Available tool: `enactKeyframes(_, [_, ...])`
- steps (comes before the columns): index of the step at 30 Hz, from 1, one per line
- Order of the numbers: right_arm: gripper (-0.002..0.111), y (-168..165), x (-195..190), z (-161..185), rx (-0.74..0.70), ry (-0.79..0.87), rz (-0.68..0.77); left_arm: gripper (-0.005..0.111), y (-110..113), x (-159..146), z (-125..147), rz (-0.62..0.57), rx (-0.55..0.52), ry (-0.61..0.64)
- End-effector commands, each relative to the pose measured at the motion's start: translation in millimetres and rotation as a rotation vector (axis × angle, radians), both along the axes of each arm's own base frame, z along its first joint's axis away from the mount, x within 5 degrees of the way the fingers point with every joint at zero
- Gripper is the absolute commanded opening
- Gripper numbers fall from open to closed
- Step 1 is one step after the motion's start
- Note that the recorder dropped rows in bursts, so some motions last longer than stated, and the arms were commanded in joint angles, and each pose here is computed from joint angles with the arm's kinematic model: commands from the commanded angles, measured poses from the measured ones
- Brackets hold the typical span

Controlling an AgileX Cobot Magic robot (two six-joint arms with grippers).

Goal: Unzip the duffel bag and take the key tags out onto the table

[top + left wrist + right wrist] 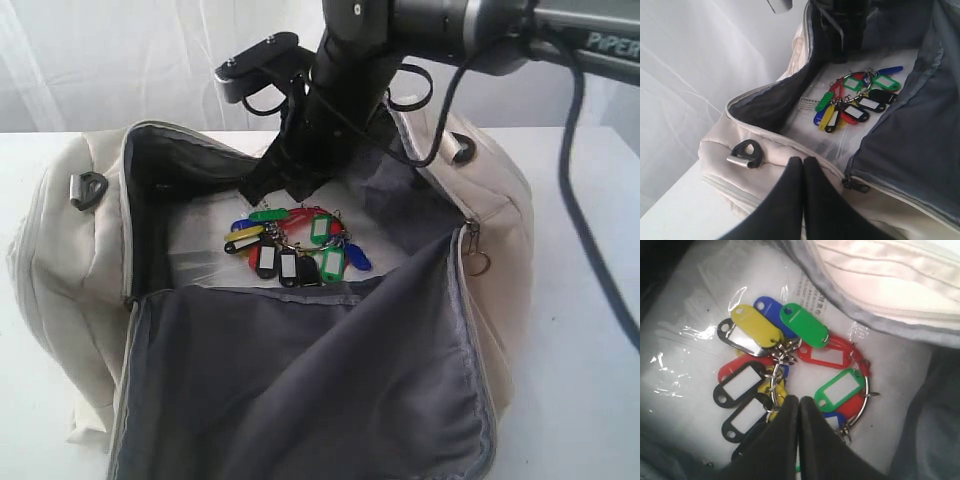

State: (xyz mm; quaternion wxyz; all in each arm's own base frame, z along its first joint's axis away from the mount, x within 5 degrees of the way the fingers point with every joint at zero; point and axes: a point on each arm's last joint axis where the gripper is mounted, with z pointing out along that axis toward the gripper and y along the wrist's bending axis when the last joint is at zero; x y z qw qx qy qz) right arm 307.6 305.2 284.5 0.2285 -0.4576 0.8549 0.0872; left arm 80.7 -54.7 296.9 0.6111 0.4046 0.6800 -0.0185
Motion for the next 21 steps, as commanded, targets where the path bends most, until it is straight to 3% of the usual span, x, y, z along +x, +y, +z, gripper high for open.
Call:
enactKeyframes(1, [0.000,4.0,10.0,-13.3,-0.106,0.105,-0.007,0.000,6.0,-5.9,-2.6,-0.017,-0.003,-0.063])
enactKeyframes(4, [0.000,9.9,16.1,-22.2,-0.110,0.116,-0.018,0.000,7.5,-7.3,-6.2,-0.025,0.010,-0.091])
enactKeyframes(8, [0.005,18.0,24.1,-23.9,-0.014,0.069,-0.080,0.000,10.1,-8.6,-11.0,-0.024,0.031,-0.121])
enactKeyframes(15, [0.074,19.0,25.2,-26.6,-0.010,0.065,-0.080,0.000,11.2,-9.4,-10.3,-0.022,0.025,-0.126])
enactKeyframes(17, [0.080,19.3,25.5,-28.8,-0.014,0.069,-0.080,0.000,11.2,-9.4,-10.3,-0.022,0.025,-0.126])
enactKeyframes(21, [0.081,19.9,26.1,-32.8,-0.023,0.078,-0.080,0.000,11.2,-9.4,-10.3,-0.022,0.025,-0.126])
